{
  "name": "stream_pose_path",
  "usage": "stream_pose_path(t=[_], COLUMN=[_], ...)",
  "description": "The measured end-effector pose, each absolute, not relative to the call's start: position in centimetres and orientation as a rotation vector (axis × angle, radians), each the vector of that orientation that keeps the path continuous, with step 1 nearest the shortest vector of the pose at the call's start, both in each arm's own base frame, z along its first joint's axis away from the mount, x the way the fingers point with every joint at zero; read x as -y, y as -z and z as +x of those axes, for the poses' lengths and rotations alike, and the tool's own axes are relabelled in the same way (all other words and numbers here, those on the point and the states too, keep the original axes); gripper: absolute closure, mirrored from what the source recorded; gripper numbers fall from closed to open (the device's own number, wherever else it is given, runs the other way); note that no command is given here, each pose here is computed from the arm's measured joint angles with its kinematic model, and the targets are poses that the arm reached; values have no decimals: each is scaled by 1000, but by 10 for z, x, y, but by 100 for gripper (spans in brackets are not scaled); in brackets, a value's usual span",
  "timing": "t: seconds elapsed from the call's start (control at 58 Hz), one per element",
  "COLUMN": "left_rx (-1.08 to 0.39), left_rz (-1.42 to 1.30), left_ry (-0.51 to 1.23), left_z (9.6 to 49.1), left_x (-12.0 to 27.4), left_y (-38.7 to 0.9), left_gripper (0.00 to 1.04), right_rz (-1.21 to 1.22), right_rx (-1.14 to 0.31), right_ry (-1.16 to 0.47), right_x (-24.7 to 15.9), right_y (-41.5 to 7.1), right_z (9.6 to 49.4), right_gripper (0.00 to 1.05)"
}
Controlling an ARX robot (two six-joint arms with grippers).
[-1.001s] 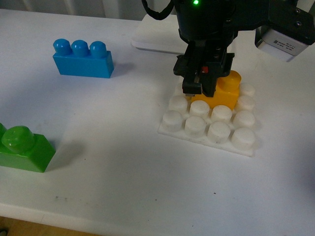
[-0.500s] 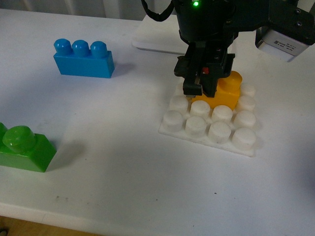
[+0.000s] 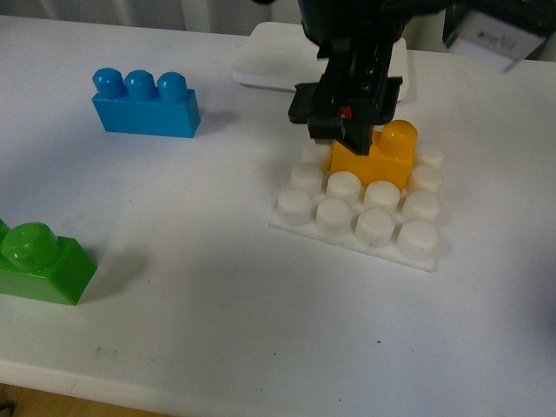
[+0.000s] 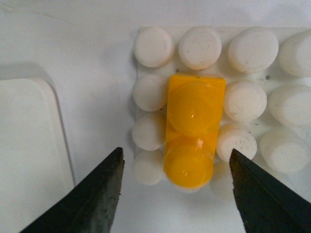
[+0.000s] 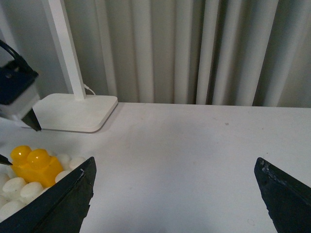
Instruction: Insert yellow block into base center
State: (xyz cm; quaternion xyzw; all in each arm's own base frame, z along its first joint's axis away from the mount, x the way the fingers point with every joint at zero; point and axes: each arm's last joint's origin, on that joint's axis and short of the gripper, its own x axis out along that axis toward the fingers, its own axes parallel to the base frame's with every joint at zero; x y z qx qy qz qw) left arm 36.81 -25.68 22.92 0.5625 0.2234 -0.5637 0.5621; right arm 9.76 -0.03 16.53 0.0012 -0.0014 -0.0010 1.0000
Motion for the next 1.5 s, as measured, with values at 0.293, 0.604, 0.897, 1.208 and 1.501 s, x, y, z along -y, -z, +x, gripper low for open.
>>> stream_pose_path(t=[0.293,0.604,0.897,1.208,1.501], left_rx=[-361,-92,30,1,1], left_rz=[1272,1313,1120,578,167], left_ry=[1256,911,461,177,19], left_z=[347,305,237,169,160], left_x=[224,149,81,49,38], left_y=[-276,-291,-270,-242,-229], left_gripper=[6,6,6,6,32], right_rz=[2,2,2,2,2], right_rx=[3,3,3,3,3], right_ry=[2,2,2,2,2], right_x=[0,0,0,0,0], right_y=[-165,-165,-165,-165,-165], right_z=[98,98,98,98,98], right_gripper=[9,9,9,9,9])
